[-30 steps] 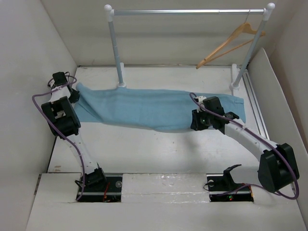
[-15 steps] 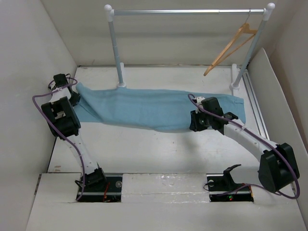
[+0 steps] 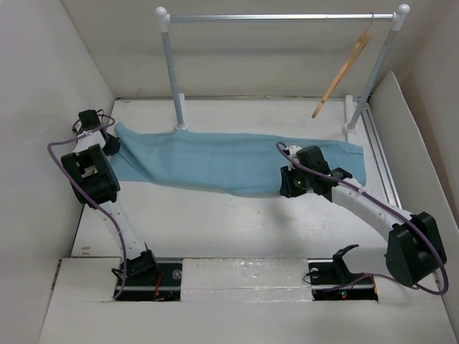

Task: Place the trousers on the hanger
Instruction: Fold the trousers at the center of the board.

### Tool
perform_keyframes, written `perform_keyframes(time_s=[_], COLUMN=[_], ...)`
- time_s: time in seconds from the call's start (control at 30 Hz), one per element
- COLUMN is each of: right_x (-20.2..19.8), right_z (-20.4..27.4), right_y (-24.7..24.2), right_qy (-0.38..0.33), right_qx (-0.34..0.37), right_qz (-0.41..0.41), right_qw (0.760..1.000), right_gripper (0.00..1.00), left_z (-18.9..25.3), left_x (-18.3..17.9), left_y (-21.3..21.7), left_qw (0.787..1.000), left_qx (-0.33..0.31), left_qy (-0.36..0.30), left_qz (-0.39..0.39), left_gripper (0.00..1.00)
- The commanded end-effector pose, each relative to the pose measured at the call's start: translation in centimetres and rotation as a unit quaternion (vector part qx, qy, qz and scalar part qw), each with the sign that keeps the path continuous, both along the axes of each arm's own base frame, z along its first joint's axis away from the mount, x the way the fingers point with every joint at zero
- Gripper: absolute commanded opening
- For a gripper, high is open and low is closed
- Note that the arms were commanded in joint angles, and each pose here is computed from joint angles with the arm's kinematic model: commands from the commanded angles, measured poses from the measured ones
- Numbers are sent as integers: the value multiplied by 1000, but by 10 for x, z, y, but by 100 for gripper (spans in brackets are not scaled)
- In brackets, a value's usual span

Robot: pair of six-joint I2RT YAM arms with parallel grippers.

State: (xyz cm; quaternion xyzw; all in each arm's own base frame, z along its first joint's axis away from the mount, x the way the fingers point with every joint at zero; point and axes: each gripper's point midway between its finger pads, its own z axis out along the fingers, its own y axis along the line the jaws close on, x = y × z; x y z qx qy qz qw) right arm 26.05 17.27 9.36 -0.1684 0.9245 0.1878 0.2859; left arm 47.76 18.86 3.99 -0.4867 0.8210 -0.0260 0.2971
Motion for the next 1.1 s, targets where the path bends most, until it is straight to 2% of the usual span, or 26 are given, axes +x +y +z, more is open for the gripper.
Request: perform_keyframes(time_s=[0.0, 0.2, 0.33, 0.37, 0.47, 0.77, 0.87, 0.93, 0.97, 1.07], right_x=[5, 6, 5, 4, 3, 4, 5, 6, 6, 13], right_z=[9, 13, 15, 15, 16, 20, 21, 23, 23, 25], right_y=[15, 19, 18, 18, 18, 17, 10, -1, -1, -29], right_qy=[-18, -22, -28, -28, -33, -40, -41, -38, -38, -33], right_qx=[12, 15, 16, 14, 17, 14, 10, 1, 1, -17], right_qz=[18, 23, 26, 27, 33, 47, 41, 27, 27, -25], right_qw=[1000, 999, 999, 999, 999, 998, 998, 999, 999, 999], right_gripper=[29, 29, 28, 28, 28, 29, 29, 33, 33, 43], left_z=[29, 51, 65, 80, 82, 65, 47, 31, 27, 28], left_x=[6, -5, -31, -35, -55, -97, -112, -126, -129, -137], left_y=[2, 5, 8, 8, 6, 5, 10, 13, 12, 11], left_qw=[999, 999, 997, 995, 994, 993, 991, 988, 988, 986], left_qx=[4, 29, 58, 66, 74, 73, 75, 85, 82, 86], left_qy=[-43, -46, -42, -58, -52, -19, 20, 57, 65, 72], left_qz=[0, 7, 33, 38, 56, 92, 106, 117, 118, 122], left_gripper=[2, 0, 0, 0, 0, 0, 0, 0, 0, 0])
